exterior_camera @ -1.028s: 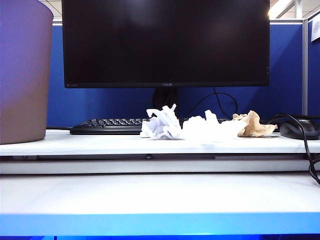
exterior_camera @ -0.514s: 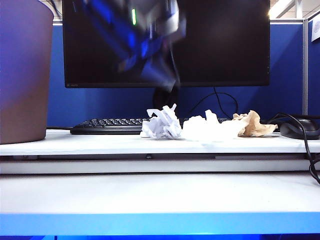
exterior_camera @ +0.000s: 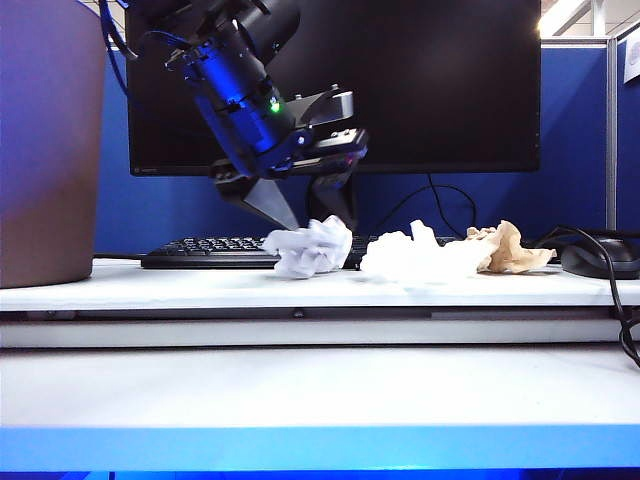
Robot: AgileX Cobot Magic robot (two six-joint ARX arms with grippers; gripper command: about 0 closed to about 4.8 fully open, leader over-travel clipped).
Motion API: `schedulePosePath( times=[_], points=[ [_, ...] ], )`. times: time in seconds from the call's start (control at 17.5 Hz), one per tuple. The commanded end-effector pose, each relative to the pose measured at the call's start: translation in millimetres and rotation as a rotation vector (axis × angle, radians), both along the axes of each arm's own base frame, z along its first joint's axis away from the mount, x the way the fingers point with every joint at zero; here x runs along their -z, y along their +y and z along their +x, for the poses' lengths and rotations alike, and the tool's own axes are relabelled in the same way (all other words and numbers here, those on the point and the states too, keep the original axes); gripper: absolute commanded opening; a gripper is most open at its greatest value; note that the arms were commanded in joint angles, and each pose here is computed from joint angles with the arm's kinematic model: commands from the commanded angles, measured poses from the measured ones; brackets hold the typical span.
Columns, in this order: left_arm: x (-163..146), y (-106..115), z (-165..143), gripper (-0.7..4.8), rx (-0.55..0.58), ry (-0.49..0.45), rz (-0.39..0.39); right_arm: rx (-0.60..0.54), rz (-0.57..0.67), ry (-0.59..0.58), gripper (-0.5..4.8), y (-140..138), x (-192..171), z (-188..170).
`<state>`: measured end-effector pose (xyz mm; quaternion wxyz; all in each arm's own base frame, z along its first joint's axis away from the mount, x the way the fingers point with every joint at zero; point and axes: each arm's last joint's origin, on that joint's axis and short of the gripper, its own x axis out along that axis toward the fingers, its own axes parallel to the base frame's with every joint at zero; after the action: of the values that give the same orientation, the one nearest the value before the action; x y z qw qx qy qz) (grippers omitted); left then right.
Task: Pick up all paper balls from the table and place them in the pink trash can.
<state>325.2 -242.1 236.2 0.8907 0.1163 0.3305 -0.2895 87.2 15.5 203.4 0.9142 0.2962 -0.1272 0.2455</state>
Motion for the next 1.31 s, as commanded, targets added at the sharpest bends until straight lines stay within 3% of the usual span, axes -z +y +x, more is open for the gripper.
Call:
schedulePosePath(
  times=[0.06, 0.23, 0.29, 0.34, 0.57, 0.69, 1.03, 1.08, 1.14, 1.26, 1.31],
  points=[
    [-2, 0, 1, 3.71, -0.022, -0.029, 0.014, -0.004, 0.003, -0.012, -0.05, 0, 0, 0],
    [1, 1, 3, 2.05, -0.052, -0.045, 0.051, -0.003, 0.004, -0.012, -0.05, 0, 0, 0],
    [7, 0, 4, 0.84, -0.053, -0.044, 0.081, -0.003, 0.004, -0.012, -0.05, 0, 0, 0],
    [10, 0, 5, -0.01, -0.042, -0.040, 0.098, -0.003, 0.004, -0.013, -0.05, 0, 0, 0],
    [13, 0, 5, -0.05, -0.038, -0.029, 0.111, 0.000, 0.005, -0.013, -0.05, 0, 0, 0],
    [-2, 2, 1, -0.06, -0.027, -0.060, 0.092, -0.003, 0.004, -0.013, -0.05, 0, 0, 0],
    [-81, 24, -29, -0.05, -0.004, -0.251, -0.010, -0.001, 0.004, -0.013, -0.05, 0, 0, 0],
    [-82, 25, -30, 0.00, 0.006, -0.251, -0.014, 0.000, 0.005, -0.013, -0.05, 0, 0, 0],
    [-80, 26, -28, 0.59, 0.002, -0.239, -0.006, -0.001, 0.005, -0.014, -0.05, 0, 0, 0],
    [-69, 23, -24, 3.70, 0.003, -0.205, 0.019, 0.001, 0.005, -0.017, -0.05, 0, -1, -1],
    [-61, 20, -21, 4.05, 0.005, -0.189, 0.032, 0.005, 0.007, -0.017, -0.05, 0, -1, -1]
  ],
)
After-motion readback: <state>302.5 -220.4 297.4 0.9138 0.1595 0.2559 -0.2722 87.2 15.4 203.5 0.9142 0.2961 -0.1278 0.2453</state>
